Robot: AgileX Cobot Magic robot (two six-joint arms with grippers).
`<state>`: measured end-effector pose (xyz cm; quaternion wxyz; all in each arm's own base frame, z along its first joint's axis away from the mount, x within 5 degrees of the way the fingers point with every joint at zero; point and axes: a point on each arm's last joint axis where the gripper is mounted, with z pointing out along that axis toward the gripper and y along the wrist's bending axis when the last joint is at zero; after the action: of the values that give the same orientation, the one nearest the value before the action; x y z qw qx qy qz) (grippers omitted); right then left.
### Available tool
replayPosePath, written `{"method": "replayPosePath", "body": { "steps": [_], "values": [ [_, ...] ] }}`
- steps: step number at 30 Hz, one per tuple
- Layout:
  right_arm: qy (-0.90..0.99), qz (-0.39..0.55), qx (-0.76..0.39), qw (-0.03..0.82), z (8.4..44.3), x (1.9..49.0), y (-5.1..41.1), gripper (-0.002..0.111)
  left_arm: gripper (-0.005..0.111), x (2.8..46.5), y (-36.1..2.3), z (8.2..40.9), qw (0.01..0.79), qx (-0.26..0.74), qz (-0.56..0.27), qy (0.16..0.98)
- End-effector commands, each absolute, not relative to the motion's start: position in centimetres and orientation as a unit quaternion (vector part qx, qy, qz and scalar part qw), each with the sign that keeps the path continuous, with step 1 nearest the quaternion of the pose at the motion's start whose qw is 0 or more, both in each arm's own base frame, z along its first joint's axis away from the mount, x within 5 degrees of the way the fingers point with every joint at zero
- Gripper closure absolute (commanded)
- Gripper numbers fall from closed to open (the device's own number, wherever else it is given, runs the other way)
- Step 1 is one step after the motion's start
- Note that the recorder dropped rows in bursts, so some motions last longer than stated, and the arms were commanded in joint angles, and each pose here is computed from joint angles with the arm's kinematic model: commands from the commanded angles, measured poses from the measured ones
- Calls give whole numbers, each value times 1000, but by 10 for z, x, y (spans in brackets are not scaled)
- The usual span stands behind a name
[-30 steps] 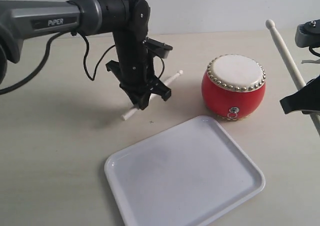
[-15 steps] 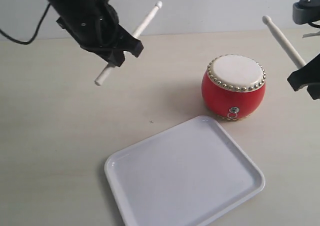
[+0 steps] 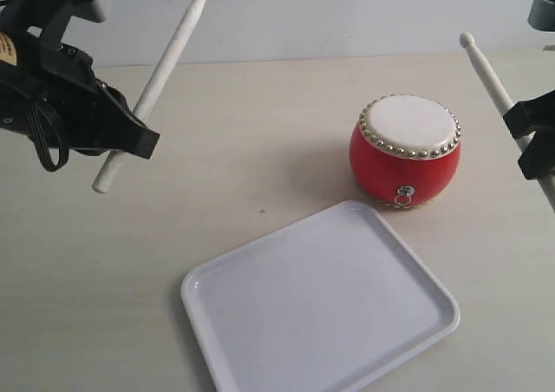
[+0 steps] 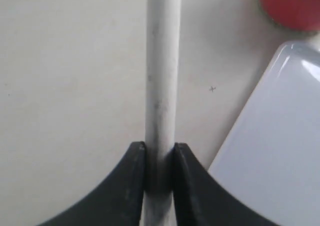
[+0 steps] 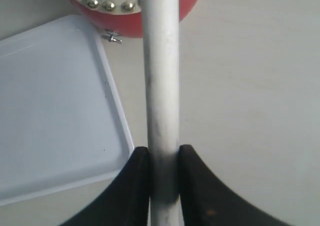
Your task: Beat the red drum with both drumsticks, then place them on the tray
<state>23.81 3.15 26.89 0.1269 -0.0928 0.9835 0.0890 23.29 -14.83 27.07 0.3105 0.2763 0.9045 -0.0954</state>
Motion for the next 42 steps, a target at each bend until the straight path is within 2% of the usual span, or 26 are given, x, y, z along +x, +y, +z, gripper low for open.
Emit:
{"method": "replayPosePath", "body": {
  "steps": [1, 9, 19, 24, 27, 31, 38, 40, 42],
  "values": [
    [984, 96, -99, 117, 276, 230, 32, 108, 107, 234, -149, 261, 267, 295, -82, 914],
    [988, 98, -105, 55, 269, 230, 32, 108, 107, 276, -199, 254, 133, 332, -145, 922],
    [989, 81, -123, 27, 264, 234, 40, 108, 107, 295, -278, 256, 76, 408, -118, 902],
    [986, 43, -149, 61, 283, 243, 50, 108, 107, 300, -281, 249, 58, 400, -122, 907],
    [987, 32, -147, 52, 278, 249, 50, 108, 107, 300, -281, 250, 63, 397, -124, 907],
    [988, 38, -140, 46, 275, 255, 52, 108, 107, 298, -280, 251, 54, 398, -123, 907],
    [984, 69, -132, 98, 304, 259, 58, 108, 107, 296, -278, 253, 43, 405, -120, 906],
    [986, 80, -129, 76, 292, 259, 60, 108, 107, 296, -278, 253, 44, 410, -120, 903],
    [989, 74, -126, 22, 264, 257, 59, 108, 107, 296, -277, 253, 44, 411, -118, 903]
  ]
}}
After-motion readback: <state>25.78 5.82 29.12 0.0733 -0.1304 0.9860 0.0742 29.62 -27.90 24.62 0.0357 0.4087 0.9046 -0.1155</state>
